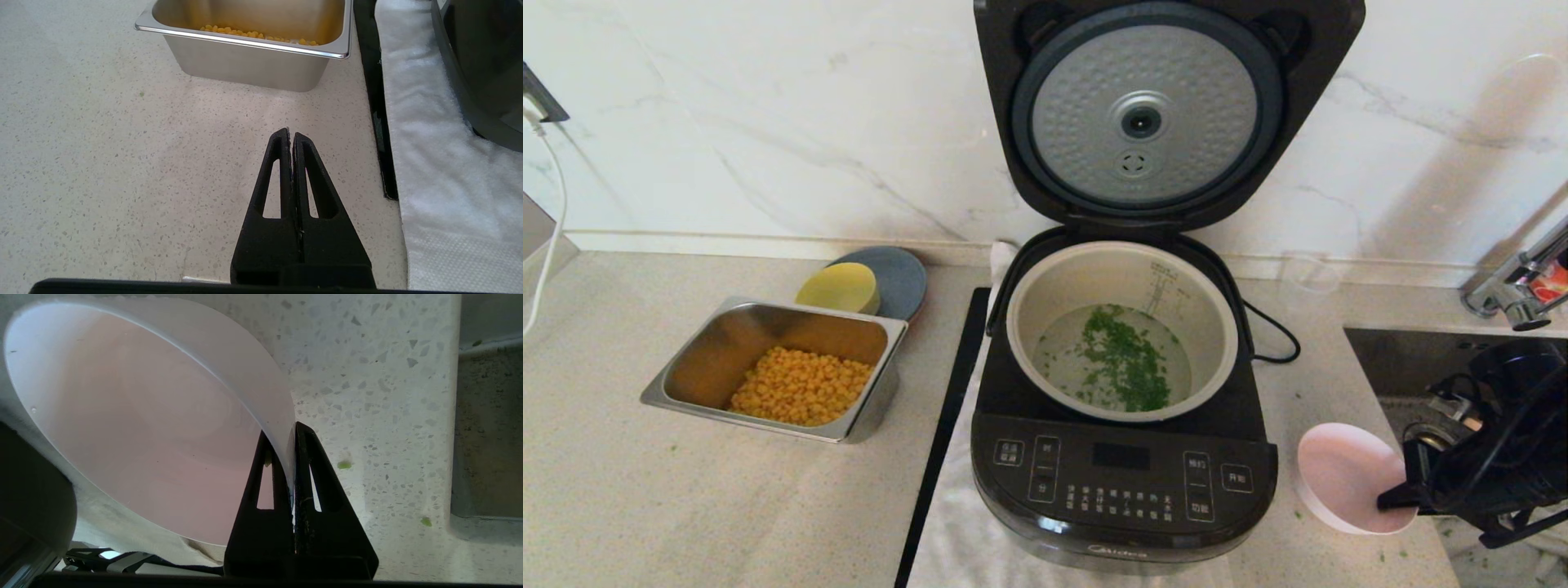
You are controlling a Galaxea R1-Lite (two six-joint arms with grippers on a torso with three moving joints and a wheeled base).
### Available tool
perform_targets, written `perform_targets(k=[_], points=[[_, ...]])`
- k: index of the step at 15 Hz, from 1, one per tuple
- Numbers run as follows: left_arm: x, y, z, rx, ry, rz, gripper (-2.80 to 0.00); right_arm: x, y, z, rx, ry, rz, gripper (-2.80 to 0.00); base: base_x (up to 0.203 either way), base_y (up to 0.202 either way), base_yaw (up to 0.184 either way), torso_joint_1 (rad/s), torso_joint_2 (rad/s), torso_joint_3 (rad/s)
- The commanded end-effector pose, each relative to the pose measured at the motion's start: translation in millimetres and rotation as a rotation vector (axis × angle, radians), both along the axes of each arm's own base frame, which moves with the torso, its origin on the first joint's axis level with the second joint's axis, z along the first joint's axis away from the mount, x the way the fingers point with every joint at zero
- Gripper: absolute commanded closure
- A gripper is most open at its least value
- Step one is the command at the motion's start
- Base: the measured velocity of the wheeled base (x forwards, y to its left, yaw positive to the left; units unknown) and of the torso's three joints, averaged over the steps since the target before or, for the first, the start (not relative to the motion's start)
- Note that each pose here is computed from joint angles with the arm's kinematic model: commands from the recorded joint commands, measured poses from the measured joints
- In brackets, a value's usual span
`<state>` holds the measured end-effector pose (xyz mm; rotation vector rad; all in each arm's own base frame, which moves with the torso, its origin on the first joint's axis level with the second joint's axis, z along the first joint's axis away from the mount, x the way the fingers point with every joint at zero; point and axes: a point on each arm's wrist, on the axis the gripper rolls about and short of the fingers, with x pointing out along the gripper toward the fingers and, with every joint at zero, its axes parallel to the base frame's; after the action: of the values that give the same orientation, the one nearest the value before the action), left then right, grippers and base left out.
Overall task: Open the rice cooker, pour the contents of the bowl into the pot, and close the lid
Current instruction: Place the bowl on the table
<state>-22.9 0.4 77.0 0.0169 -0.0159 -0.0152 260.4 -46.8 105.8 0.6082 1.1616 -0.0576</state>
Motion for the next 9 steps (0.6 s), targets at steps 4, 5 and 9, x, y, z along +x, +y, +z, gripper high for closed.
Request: perform_targets(k=[4, 5, 9], points=[[1, 0, -2, 0.0, 0.007, 0.0, 0.0, 3, -1, -3, 0.002, 0.001, -0.005, -2.8, 0.0, 0.0, 0.0, 0.0, 0.0, 0.0], [1, 0, -2, 0.0, 0.007, 0.0, 0.0, 3, -1, -2, 0.003, -0.005, -0.009, -2.8, 0.0, 0.0, 0.0, 0.0, 0.0, 0.0], [1, 0, -2, 0.0, 0.007, 0.0, 0.0, -4, -8, 30, 0.013, -0.115, -0.095, -2.8, 0.0, 0.0, 0.0, 0.0, 0.0, 0.0]])
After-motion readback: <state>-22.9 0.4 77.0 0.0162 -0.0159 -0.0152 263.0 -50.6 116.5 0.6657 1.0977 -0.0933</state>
